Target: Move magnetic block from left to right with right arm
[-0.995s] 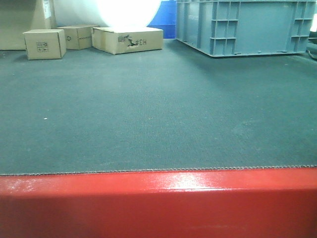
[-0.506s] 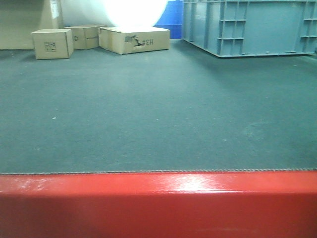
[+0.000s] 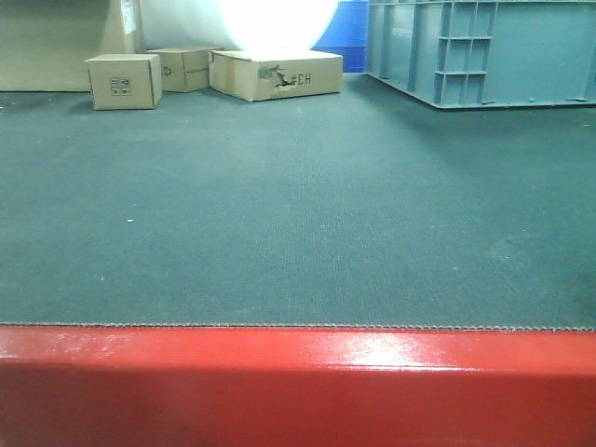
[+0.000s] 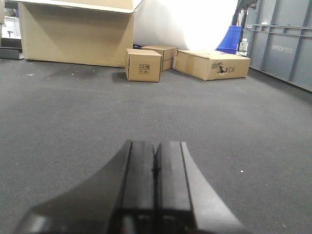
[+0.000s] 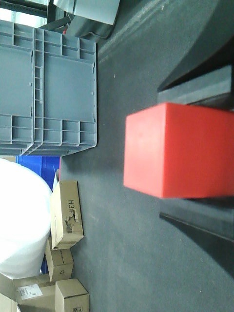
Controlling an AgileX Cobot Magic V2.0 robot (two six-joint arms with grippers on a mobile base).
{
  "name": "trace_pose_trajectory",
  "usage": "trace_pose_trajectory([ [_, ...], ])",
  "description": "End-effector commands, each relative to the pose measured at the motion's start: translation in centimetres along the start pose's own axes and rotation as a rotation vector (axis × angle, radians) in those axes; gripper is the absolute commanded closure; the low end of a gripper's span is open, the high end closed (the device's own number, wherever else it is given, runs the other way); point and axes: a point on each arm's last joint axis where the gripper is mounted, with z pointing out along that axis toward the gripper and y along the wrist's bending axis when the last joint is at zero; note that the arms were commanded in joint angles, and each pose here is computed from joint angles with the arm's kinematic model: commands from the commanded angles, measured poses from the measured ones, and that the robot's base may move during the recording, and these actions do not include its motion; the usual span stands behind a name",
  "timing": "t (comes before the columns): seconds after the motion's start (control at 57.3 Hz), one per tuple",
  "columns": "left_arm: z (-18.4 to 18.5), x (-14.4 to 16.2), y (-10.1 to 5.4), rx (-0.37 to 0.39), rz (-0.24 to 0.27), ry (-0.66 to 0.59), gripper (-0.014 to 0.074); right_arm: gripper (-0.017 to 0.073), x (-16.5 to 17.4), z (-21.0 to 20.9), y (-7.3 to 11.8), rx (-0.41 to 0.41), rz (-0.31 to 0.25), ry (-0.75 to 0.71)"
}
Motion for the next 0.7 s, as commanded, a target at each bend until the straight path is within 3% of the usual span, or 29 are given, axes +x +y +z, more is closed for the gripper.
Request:
trace_pose_trajectory([
  [0.0, -0.09, -0.56, 0.04, -0.001, -0.003, -0.09, 0.072, 0.024, -1.59, -0.07, 0.01, 0.005, -0.006, -0.102],
  [0.681, -0.09, -0.56, 0.04, -0.001, -0.003, -0.09, 0.072, 0.024, -2.14, -0.14, 0.01, 0.006, -0.005, -0.163],
])
